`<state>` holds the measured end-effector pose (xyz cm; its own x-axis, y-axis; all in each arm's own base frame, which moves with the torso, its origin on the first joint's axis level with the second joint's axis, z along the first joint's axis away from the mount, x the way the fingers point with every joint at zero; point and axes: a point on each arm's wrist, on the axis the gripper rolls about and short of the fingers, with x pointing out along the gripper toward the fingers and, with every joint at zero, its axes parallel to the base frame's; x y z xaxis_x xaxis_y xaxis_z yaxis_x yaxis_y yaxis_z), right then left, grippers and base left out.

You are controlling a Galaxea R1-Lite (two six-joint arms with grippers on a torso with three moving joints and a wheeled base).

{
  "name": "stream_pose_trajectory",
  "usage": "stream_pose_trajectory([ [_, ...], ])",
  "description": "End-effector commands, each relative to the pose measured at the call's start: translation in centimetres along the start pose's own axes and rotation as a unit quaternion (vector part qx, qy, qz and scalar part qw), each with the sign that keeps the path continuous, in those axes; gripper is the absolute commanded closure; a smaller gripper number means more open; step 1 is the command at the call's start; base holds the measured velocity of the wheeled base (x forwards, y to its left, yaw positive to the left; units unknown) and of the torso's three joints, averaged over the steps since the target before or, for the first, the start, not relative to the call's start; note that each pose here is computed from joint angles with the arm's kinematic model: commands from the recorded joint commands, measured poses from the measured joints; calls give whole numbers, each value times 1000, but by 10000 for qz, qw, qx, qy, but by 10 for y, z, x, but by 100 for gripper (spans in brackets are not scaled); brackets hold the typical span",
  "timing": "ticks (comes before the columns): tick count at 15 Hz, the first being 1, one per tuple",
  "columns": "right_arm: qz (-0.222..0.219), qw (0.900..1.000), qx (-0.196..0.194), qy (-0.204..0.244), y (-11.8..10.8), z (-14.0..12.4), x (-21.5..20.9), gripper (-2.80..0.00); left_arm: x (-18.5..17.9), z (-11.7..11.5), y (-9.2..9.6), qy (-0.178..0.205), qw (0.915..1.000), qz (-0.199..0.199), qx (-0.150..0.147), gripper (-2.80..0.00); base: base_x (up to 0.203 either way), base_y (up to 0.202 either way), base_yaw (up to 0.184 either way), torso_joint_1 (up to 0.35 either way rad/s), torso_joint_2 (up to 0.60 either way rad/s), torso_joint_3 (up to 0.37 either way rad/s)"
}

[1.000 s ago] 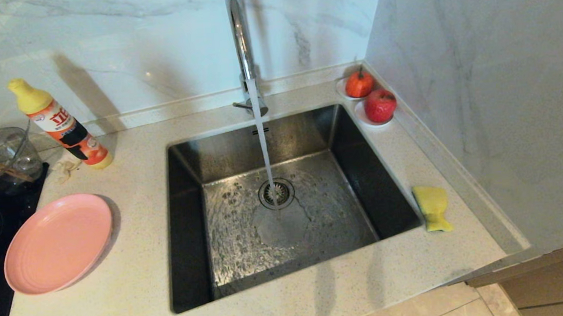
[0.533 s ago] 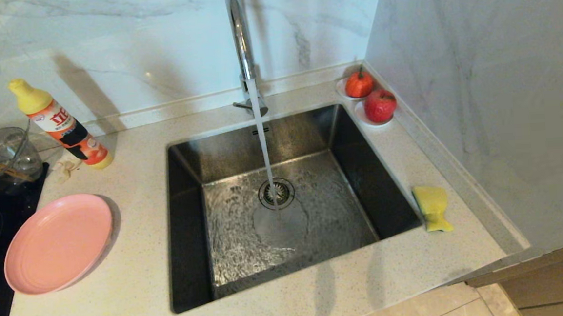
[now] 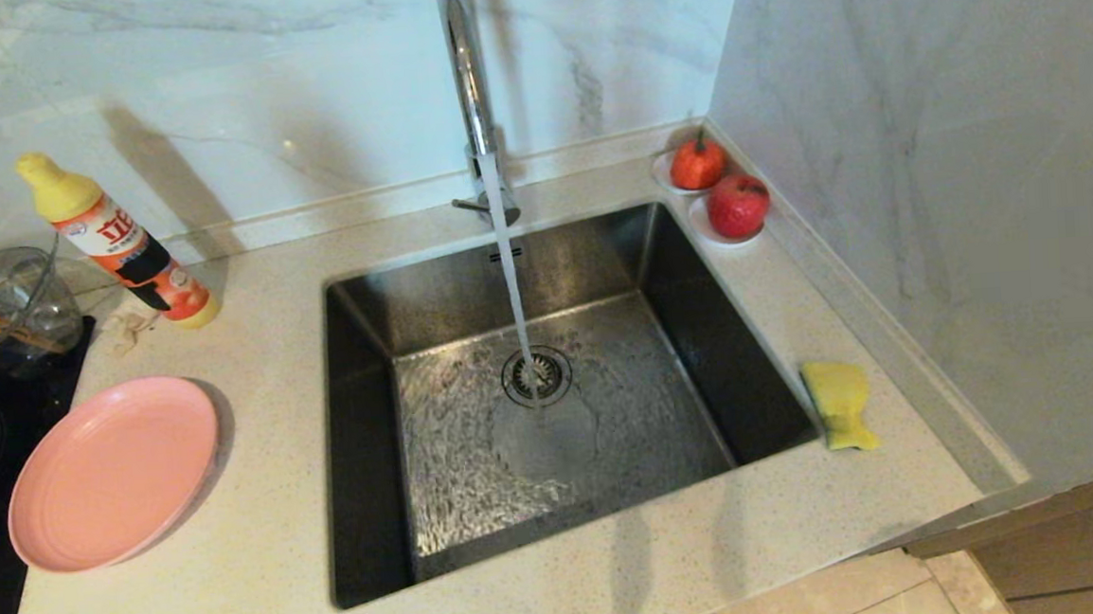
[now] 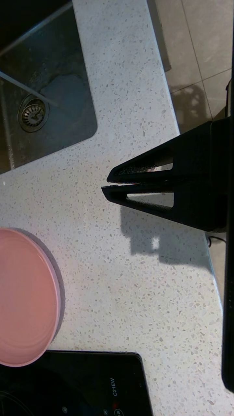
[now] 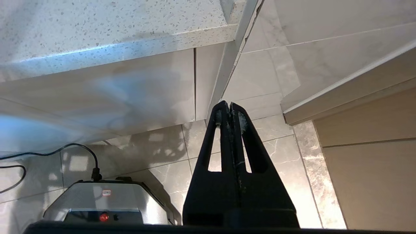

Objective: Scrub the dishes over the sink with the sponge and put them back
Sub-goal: Turn off the faucet

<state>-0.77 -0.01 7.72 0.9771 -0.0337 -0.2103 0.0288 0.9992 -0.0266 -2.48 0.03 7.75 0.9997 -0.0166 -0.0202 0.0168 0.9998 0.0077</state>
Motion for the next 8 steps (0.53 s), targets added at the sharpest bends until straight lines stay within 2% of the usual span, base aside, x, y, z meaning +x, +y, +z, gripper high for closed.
stream_pose_trajectory([
  [1,10,10000,-31,-1,0,0,0,0,0,0,0,-10,10000,3,0,0,0,0,0,0,0,0],
  [8,10,10000,-6,4,0,0,0,0,0,0,0,-15,10000,6,0,0,0,0,0,0,0,0],
])
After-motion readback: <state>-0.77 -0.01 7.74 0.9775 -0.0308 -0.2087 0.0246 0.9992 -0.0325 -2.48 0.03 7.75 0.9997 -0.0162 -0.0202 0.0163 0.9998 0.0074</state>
